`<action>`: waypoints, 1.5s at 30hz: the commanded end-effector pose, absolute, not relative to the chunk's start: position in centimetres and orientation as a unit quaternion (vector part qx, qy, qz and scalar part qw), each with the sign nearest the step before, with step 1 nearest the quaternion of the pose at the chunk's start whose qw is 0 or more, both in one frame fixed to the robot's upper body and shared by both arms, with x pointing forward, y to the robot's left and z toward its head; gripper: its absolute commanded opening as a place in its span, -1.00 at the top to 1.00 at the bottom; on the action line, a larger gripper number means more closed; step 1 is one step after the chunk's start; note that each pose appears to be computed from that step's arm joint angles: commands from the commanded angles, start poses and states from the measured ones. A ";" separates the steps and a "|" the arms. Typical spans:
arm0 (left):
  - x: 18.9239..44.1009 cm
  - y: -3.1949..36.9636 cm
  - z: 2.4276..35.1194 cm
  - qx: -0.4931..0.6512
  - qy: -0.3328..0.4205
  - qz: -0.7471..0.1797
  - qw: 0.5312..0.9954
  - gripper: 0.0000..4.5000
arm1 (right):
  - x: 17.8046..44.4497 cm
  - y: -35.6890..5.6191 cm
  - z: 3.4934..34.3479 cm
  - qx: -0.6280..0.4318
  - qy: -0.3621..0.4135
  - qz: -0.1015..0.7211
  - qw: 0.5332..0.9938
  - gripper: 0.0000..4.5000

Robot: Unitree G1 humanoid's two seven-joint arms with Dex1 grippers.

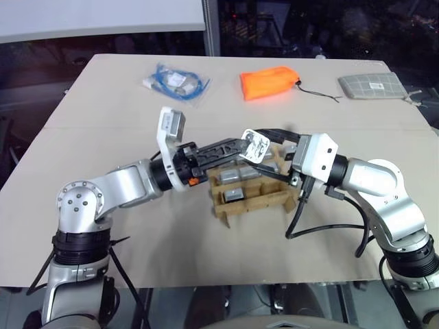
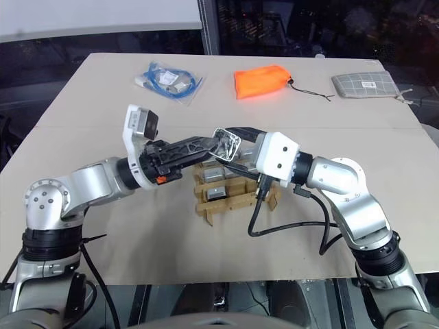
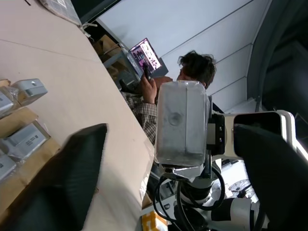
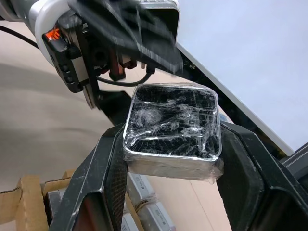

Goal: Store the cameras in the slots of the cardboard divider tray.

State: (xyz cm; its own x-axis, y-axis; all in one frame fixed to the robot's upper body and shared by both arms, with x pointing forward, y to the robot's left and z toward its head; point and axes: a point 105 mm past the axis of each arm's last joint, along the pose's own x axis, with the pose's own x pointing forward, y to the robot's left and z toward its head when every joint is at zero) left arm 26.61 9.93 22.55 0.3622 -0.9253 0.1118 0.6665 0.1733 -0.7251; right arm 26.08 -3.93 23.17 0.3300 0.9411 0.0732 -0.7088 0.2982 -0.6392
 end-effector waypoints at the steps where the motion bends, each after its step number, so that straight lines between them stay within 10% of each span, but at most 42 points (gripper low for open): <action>1: 26.3 10.0 23.0 -0.359 0.177 -0.546 0.736 -0.10 | 25.1 -3.5 24.1 -0.264 -0.253 0.537 0.761 0.10; 5: 26.0 9.9 23.0 -0.355 0.179 -0.553 0.732 0.70 | 25.0 -3.4 24.2 -0.264 -0.256 0.536 0.760 0.10; 13: 25.9 9.8 23.0 -0.356 0.179 -0.558 0.728 0.70 | 25.2 -3.6 23.9 -0.260 -0.237 0.534 0.769 0.10; 14: 26.0 9.8 23.1 -0.357 0.177 -0.558 0.728 0.70 | 25.3 -3.7 23.9 -0.258 -0.232 0.533 0.771 -0.37; 17: 26.2 9.8 23.6 -0.360 0.165 -0.558 0.729 0.70 | 25.5 -4.3 23.4 -0.250 -0.199 0.536 0.781 -0.97; 29: 25.9 8.0 20.8 -0.031 0.107 -0.595 0.796 0.70 | 21.2 -12.7 24.5 -0.163 0.075 0.590 0.787 -0.97; 45: 28.0 6.9 17.6 0.262 0.054 -0.612 0.744 0.70 | 20.0 -12.0 25.5 -0.149 0.118 0.584 0.789 -0.97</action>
